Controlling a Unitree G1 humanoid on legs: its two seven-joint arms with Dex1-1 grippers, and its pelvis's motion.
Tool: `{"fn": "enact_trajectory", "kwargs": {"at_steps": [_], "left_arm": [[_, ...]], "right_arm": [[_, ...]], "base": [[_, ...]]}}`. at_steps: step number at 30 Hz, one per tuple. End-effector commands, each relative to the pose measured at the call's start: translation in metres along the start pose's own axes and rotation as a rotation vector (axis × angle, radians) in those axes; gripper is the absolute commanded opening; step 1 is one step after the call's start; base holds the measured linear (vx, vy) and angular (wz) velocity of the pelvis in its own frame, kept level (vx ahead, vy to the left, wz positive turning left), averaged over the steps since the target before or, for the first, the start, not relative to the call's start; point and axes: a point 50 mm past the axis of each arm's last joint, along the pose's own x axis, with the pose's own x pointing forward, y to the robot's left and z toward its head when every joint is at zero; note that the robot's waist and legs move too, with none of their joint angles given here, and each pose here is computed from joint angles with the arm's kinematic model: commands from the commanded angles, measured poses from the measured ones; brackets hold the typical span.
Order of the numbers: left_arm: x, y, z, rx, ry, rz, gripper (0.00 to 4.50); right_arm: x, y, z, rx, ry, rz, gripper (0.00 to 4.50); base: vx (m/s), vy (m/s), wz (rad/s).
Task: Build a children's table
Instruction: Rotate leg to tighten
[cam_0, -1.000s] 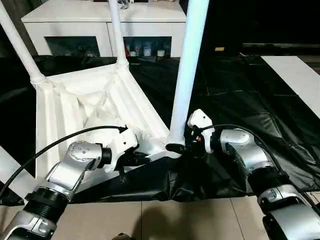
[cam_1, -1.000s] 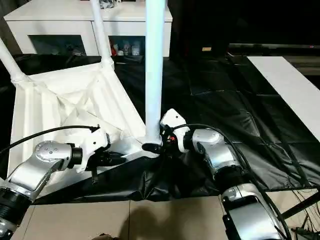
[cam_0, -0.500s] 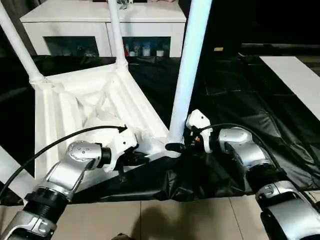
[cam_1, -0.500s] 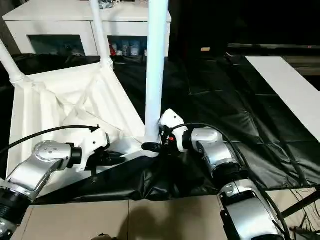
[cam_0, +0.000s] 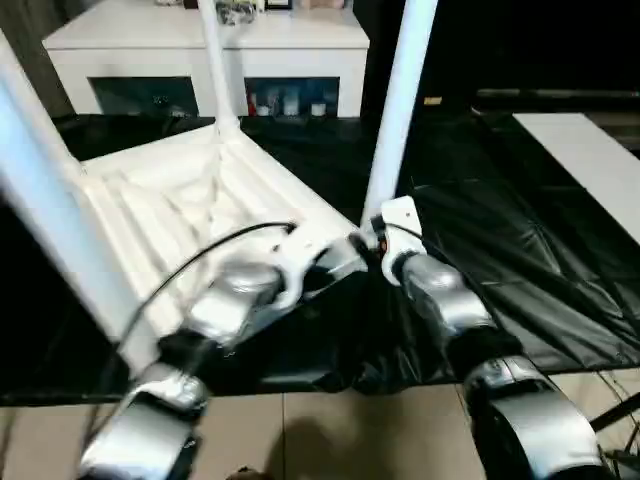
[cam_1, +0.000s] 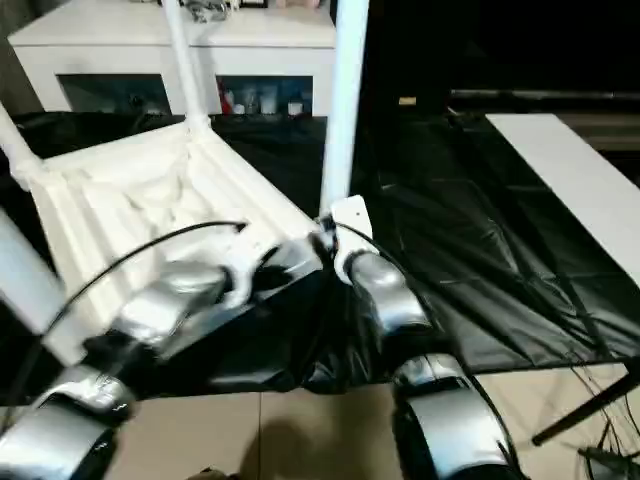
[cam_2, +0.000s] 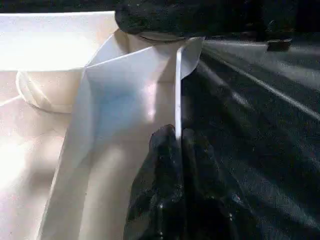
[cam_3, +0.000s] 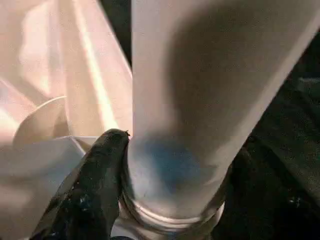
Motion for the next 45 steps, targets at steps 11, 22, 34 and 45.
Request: {"fn": "enact_trajectory", "kwargs": {"at_steps": [11,22,34,45], "left_arm": [[-0.018,0.032,-0.011,0.036,0.014,0.147,0.00],[-0.059,0.018,-0.032,0.222,0.026,-0.277,0.00],[-0.093,-0.002,-0.035,0.241,0.046,-0.563,0.00],[-0.089,0.002,-0.031,0.267,0.055,-0.524,0.00]], "right_arm": [[-0.003,0.039,0.009,-0.005,-0.109,0.338,3.77],[-0.040,-0.012,0.006,-0.266,-0.141,0.721,3.77],[-0.065,-0.032,0.000,-0.385,-0.055,0.918,3.77],[-0.060,-0.015,0.003,-0.355,-0.062,1.022,3.77]], "base": [[-0.005,0.002,-0.09],[0.010,-0.005,-0.01],[0.042,-0.006,0.02],[0.000,0.000,0.00]]}}
